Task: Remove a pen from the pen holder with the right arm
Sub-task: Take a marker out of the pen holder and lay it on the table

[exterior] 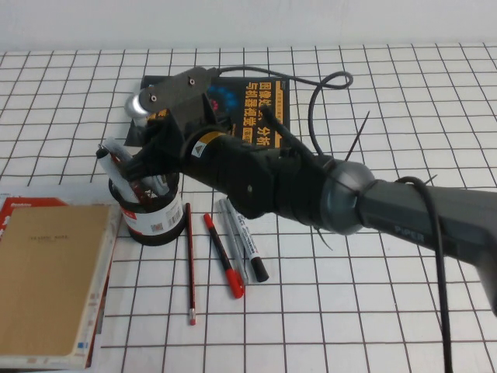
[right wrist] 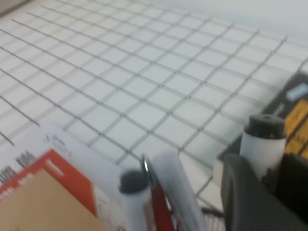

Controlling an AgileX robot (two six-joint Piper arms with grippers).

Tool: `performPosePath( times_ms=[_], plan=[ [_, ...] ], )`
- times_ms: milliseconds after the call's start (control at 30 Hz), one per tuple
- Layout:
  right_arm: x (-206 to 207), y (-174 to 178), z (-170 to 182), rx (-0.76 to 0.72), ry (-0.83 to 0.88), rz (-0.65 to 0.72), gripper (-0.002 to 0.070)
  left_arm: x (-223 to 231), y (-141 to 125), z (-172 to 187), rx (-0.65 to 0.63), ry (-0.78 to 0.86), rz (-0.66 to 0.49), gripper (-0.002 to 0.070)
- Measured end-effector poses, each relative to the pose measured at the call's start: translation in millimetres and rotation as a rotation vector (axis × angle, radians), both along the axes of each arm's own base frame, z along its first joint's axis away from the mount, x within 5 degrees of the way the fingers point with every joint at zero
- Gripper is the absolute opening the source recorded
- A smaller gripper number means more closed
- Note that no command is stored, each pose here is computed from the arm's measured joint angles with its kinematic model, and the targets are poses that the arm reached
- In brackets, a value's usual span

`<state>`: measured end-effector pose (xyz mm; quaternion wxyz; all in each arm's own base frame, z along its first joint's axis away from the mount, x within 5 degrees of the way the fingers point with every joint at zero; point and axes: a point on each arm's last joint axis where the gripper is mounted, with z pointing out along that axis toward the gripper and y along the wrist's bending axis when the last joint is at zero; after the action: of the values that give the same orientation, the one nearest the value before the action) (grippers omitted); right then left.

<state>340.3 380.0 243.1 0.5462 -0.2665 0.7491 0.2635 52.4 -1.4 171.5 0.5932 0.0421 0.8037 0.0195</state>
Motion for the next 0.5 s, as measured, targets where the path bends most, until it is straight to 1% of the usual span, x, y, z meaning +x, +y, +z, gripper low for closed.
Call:
performPosePath(
  times_ms=[333, 433, 500],
  plan=[
    [-30.0, -27.6, 99.4, 0.028, -0.119, 0.072, 0.0118, 0.0, 0.0, 0.0, 0.0, 0.0, 0.0, -0.0004],
    [-44.6, -41.1, 122.8, -0.015, -0.091, 0.118, 0.0118, 0.0, 0.0, 0.0, 0.0, 0.0, 0.0, -0.0004],
    [-50.8, -51.9, 130.9, -0.049, -0.032, 0.139, 0.0118, 0.0, 0.0, 0.0, 0.0, 0.0, 0.0, -0.0004]
  ],
)
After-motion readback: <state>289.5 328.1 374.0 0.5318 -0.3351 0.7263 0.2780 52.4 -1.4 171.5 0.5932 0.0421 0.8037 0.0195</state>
